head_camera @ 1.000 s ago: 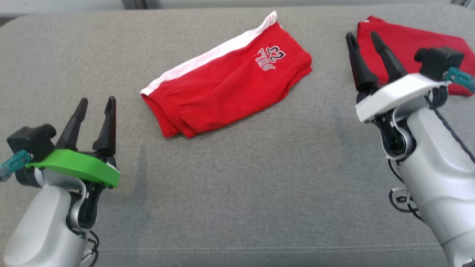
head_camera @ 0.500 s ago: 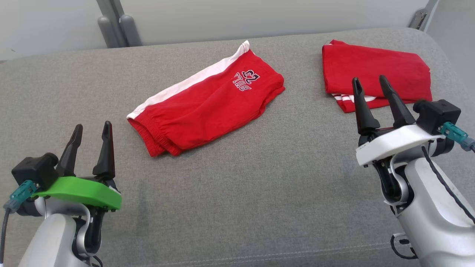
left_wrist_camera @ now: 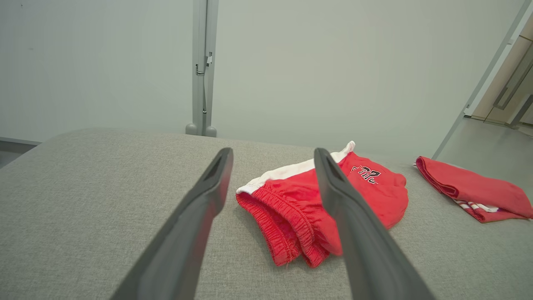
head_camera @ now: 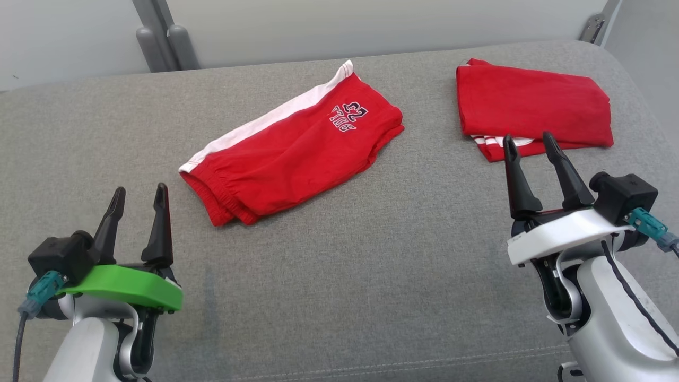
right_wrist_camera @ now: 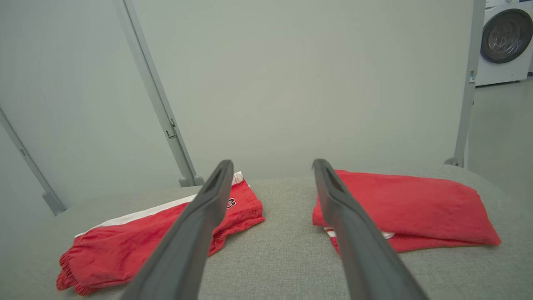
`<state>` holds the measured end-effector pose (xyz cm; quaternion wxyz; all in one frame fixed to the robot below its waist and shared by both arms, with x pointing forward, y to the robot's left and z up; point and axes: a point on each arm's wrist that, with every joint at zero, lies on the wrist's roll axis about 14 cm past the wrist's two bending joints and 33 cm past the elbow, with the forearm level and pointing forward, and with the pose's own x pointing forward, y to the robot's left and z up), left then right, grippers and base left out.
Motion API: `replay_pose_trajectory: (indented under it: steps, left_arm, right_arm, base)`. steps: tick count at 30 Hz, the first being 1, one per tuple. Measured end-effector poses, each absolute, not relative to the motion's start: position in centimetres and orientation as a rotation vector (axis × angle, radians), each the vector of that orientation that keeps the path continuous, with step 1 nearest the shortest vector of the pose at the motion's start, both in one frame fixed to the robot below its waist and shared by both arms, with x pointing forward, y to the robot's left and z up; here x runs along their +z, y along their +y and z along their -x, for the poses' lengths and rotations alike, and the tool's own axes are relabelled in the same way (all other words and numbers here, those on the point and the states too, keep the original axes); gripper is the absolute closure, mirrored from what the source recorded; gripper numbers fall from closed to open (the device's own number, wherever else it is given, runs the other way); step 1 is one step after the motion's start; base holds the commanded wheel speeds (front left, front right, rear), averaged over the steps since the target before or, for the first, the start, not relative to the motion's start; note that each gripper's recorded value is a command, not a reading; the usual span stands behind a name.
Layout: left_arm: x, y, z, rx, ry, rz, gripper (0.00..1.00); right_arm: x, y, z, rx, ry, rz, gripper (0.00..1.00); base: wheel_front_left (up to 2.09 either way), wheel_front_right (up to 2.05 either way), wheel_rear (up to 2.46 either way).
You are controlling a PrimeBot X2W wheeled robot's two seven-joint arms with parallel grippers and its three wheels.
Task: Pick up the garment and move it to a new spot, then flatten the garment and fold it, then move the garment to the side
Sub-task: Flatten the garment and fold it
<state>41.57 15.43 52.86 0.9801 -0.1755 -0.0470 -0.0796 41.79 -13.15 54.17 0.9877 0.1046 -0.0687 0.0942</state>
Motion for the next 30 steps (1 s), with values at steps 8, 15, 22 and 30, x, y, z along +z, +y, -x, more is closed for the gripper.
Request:
replay_pose_trajectory:
  steps: [8, 15, 22, 30]
  left_arm:
    - [52.7, 15.4, -41.2, -0.159, -0.096, 0.342, 0.0]
    - [52.6, 15.2, -41.1, -0.167, -0.1, 0.351, 0.0]
    - [51.9, 15.1, -41.0, -0.169, -0.082, 0.36, 0.0]
    - [50.9, 16.1, -40.6, -0.134, -0.061, 0.367, 0.0]
  right_arm:
    - [54.0, -12.5, -41.2, 0.2, -0.137, -0.219, 0.0]
    - [53.0, -12.0, -41.2, 0.215, -0.109, -0.243, 0.0]
    - [51.3, -11.6, -42.4, 0.237, -0.052, -0.243, 0.0]
    - [50.8, -11.6, -46.3, 0.247, 0.013, -0.257, 0.0]
  base:
    - [0.0, 0.0, 0.0]
    - [0.0, 0.0, 0.0]
    - [0.0, 0.0, 0.0]
    - [0.0, 0.0, 0.0]
